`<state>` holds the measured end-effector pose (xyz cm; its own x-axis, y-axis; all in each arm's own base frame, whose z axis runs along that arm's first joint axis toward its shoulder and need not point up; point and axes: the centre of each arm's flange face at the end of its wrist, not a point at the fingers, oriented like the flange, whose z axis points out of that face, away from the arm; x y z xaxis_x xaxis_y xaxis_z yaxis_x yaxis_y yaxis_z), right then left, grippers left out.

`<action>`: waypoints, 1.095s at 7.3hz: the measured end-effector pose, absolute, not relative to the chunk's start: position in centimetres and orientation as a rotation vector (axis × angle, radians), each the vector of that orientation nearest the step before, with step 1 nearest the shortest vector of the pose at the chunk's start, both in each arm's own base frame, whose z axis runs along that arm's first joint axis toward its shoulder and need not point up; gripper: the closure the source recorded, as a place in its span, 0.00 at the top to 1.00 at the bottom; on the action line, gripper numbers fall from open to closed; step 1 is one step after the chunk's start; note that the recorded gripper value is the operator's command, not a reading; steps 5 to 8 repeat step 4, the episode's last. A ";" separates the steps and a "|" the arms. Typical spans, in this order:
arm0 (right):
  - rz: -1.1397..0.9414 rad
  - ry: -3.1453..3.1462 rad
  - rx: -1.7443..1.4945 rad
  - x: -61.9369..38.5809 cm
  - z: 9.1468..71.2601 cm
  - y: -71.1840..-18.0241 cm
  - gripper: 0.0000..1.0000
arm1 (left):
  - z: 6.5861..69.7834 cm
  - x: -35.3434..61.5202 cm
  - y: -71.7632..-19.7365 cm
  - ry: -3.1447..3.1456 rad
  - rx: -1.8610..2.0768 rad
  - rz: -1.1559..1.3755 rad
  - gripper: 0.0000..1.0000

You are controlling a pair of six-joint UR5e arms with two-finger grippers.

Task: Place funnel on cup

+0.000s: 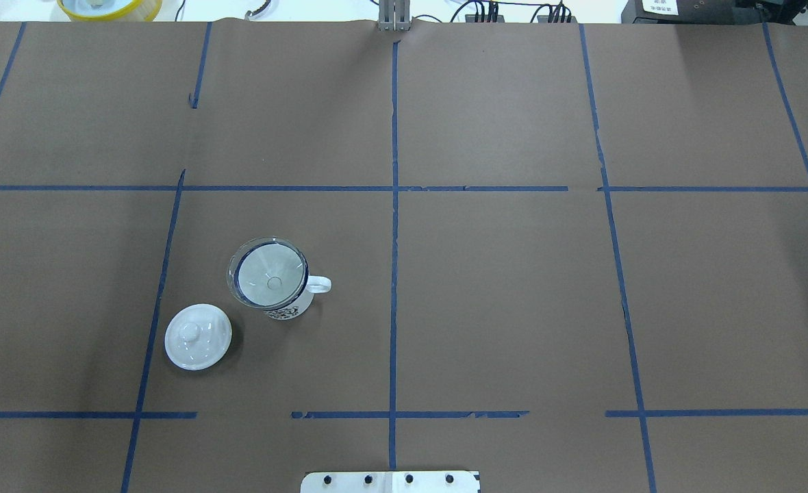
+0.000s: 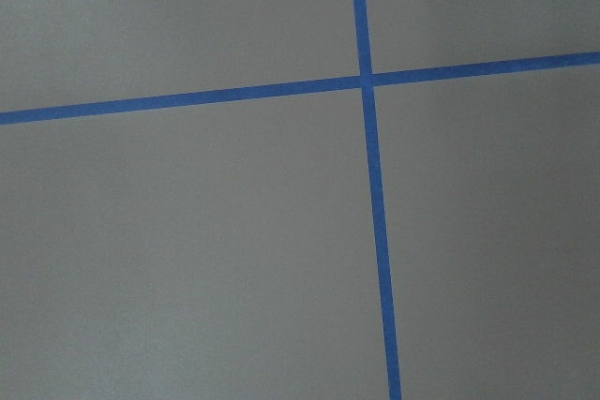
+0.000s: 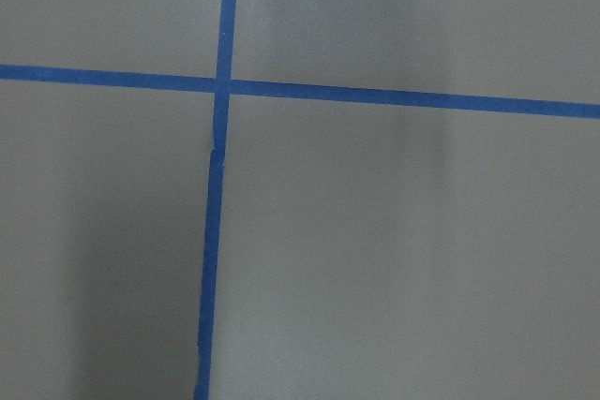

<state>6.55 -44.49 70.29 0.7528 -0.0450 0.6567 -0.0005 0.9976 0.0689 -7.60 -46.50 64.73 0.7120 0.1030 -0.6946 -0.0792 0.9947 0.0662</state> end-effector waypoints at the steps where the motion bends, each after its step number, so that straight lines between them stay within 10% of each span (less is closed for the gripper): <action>1: -0.024 -0.718 0.066 6.5 70.3 -44.5 1.00 | 64.5 -7.7 -46.5 0.771 0.038 0.100 1.00; 8: -0.024 -0.718 0.066 6.5 70.3 -44.5 1.00 | 63.8 -8.1 -46.3 0.773 0.035 0.116 1.00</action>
